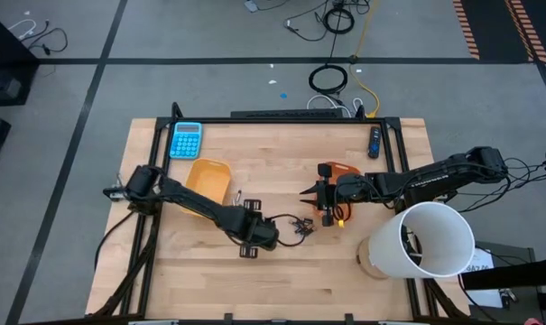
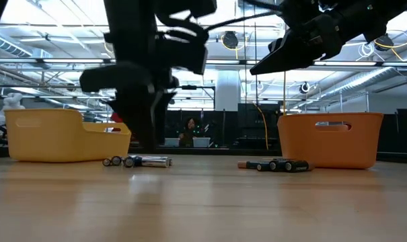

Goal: Sort batteries
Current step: Put the silver battery into the yellow bin

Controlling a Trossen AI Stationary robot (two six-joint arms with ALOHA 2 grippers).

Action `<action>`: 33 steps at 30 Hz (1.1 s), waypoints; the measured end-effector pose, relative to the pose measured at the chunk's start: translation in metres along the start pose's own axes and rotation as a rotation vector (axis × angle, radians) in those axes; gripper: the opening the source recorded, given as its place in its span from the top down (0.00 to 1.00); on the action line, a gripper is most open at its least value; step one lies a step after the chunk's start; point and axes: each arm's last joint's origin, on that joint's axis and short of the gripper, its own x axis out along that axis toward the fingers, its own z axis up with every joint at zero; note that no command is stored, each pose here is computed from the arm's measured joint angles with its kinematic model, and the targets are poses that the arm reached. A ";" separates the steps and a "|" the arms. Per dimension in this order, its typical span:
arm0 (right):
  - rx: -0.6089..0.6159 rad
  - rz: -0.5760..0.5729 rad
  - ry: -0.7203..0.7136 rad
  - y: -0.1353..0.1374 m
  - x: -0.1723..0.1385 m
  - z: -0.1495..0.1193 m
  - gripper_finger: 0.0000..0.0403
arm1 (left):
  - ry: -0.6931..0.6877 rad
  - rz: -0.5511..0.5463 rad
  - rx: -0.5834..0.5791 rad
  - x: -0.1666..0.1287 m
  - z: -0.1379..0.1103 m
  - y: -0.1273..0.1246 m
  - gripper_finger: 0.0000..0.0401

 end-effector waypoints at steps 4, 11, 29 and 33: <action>0.000 0.000 0.000 0.000 0.000 0.000 0.79 | 0.037 0.007 0.026 0.012 0.000 0.001 0.50; -0.004 0.000 0.000 0.000 0.000 0.000 0.79 | 0.024 -0.005 0.078 0.018 0.002 0.006 0.50; -0.008 0.000 0.000 0.000 0.000 0.000 0.79 | 0.079 -0.132 0.273 0.023 -0.003 0.017 0.60; -0.008 0.000 0.000 0.000 0.000 0.000 0.79 | 0.088 -0.140 0.286 0.023 -0.004 0.019 0.68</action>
